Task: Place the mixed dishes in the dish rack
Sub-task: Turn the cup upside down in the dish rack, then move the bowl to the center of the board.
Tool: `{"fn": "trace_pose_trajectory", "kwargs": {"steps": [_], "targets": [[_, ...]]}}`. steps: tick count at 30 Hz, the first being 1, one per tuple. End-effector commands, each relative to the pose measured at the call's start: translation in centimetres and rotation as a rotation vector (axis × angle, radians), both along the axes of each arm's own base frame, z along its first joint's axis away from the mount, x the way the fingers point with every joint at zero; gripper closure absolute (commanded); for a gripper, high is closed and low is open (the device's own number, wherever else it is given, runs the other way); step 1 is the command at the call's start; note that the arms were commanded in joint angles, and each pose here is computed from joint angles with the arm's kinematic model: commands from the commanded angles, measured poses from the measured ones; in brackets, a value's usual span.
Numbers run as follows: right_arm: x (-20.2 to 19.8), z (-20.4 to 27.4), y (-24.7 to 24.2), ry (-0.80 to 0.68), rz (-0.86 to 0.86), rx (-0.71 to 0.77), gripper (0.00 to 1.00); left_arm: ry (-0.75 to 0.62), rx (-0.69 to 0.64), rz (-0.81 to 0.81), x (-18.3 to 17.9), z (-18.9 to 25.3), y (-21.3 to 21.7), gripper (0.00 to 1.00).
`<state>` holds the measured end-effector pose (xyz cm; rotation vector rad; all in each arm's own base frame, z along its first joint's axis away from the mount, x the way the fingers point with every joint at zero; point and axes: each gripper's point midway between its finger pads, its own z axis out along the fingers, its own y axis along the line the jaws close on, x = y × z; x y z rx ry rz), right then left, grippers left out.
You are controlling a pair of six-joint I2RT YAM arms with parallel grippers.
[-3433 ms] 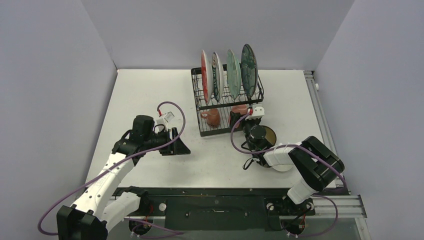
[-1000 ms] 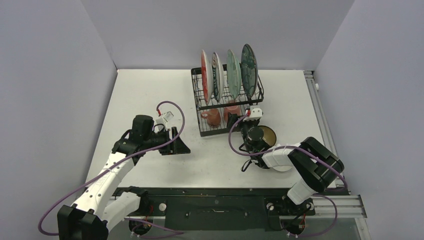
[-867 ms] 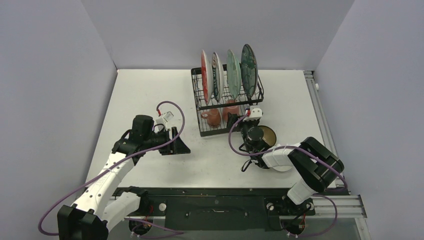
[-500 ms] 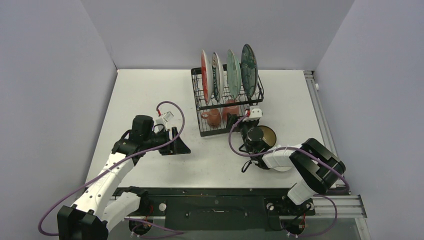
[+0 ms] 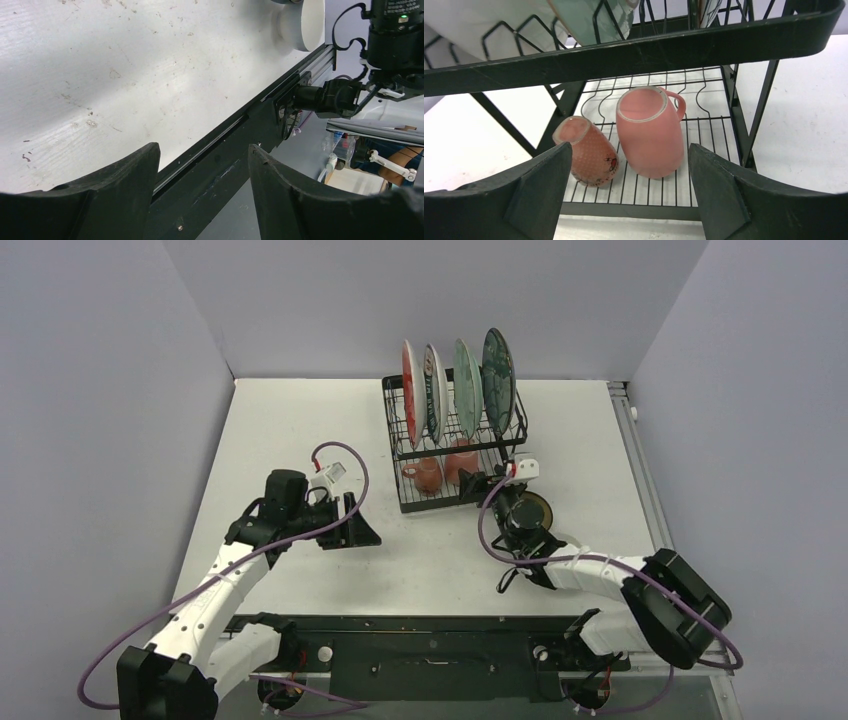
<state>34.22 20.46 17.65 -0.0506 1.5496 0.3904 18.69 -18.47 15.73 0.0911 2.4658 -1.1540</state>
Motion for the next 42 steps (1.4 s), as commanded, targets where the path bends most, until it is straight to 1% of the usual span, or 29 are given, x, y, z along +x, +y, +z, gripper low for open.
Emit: {"fn": "trace_pose_trajectory", "kwargs": {"steps": [1, 5, 6, 7, 8, 9, 10, 12, 16, 20, 21, 22, 23, 24, 25, 28, 29, 31, 32, 33, 34, 35, 39, 42], "targets": [[-1.8, 0.1, 0.5, 0.070, 0.073, 0.035, 0.20, -0.072, 0.004, 0.010, 1.0, 1.0, 0.2, 0.38], [-3.1, 0.2, -0.1, 0.149, 0.086, 0.005, 0.19, -0.082, 0.002, 0.017, 1.1, 1.2, 0.3, 0.37], [-3.4, 1.0, -0.4, 0.143, 0.085, 0.015, 0.19, -0.086, 0.003, 0.020, 1.1, 1.2, 0.4, 0.36], [-3.8, 0.4, -0.8, 0.177, 0.081, -0.005, 0.19, -0.089, 0.004, 0.024, 1.1, 1.3, 0.5, 0.36], [-4.1, 1.3, -1.0, 0.166, 0.082, 0.005, 0.18, -0.095, 0.004, 0.026, 1.1, 1.4, 0.5, 0.36], [-4.5, 0.7, -1.3, 0.198, 0.080, -0.014, 0.18, -0.101, 0.009, 0.036, 1.3, 1.5, 0.7, 0.36], [-4.9, 1.5, -1.6, 0.188, 0.082, -0.002, 0.18, -0.111, 0.011, 0.042, 1.3, 1.7, 0.8, 0.36], [-5.8, 1.2, -2.4, 0.230, 0.076, -0.018, 0.18, -0.132, 0.017, 0.055, 1.4, 2.2, 1.0, 0.36], [-7.1, 2.0, -4.5, 0.277, 0.012, -0.001, 0.17, -0.183, 0.006, 0.072, 1.3, 3.6, 1.2, 0.36], [-8.6, 2.5, -6.8, 0.332, -0.066, 0.042, 0.09, -0.261, -0.012, 0.085, 1.2, 6.0, 1.4, 0.34], [-8.7, 3.2, -7.2, 0.332, -0.085, 0.049, 0.05, -0.292, -0.015, 0.087, 1.3, 6.8, 1.5, 0.34], [-9.2, 2.7, -7.9, 0.363, -0.109, 0.043, 0.02, -0.304, -0.017, 0.089, 1.3, 7.3, 1.5, 0.33], [-9.4, 3.5, -8.2, 0.363, -0.115, 0.052, 0.01, -0.330, -0.023, 0.090, 1.3, 8.1, 1.5, 0.32], [-9.9, 2.8, -8.6, 0.400, -0.131, 0.036, 0.00, -0.352, -0.031, 0.093, 1.4, 8.8, 1.5, 0.31], [-10.0, 3.6, -8.9, 0.401, -0.140, 0.050, 0.00, -0.363, -0.043, 0.098, 1.4, 9.3, 1.5, 0.31], [-10.9, 3.0, -10.8, 0.467, -0.238, 0.054, 0.00, -0.401, -0.109, 0.097, 1.4, 10.7, 0.9, 0.31], [-11.4, 2.8, -11.4, 0.490, -0.260, 0.046, 0.00, -0.435, -0.133, 0.090, 1.5, 11.4, 0.6, 0.31], [-12.0, 2.8, -12.3, 0.515, -0.308, 0.064, 0.00, -0.451, -0.157, 0.061, 1.2, 11.5, 0.3, 0.31], [-12.2, 2.8, -12.8, 0.520, -0.342, 0.095, 0.00, -0.454, -0.158, 0.045, 1.1, 11.4, 0.2, 0.31], [-12.8, 2.5, -13.4, 0.545, -0.370, 0.091, 0.00, -0.456, -0.155, 0.036, 1.0, 11.3, 0.2, 0.31], [-12.9, 2.4, -13.9, 0.552, -0.412, 0.134, 0.00, -0.468, -0.151, 0.013, 0.8, 11.2, 0.1, 0.31], [-13.3, 2.3, -14.3, 0.566, -0.427, 0.135, 0.00, -0.471, -0.149, 0.005, 0.7, 11.1, 0.1, 0.31], [-14.0, 1.7, -14.7, 0.597, -0.479, 0.241, 0.01, -0.497, -0.136, 0.000, 0.4, 10.6, 0.3, 0.31], [-14.3, 1.0, -15.0, 0.606, -0.516, 0.306, 0.07, -0.507, -0.131, 0.000, 0.2, 10.0, 0.4, 0.31]]}}
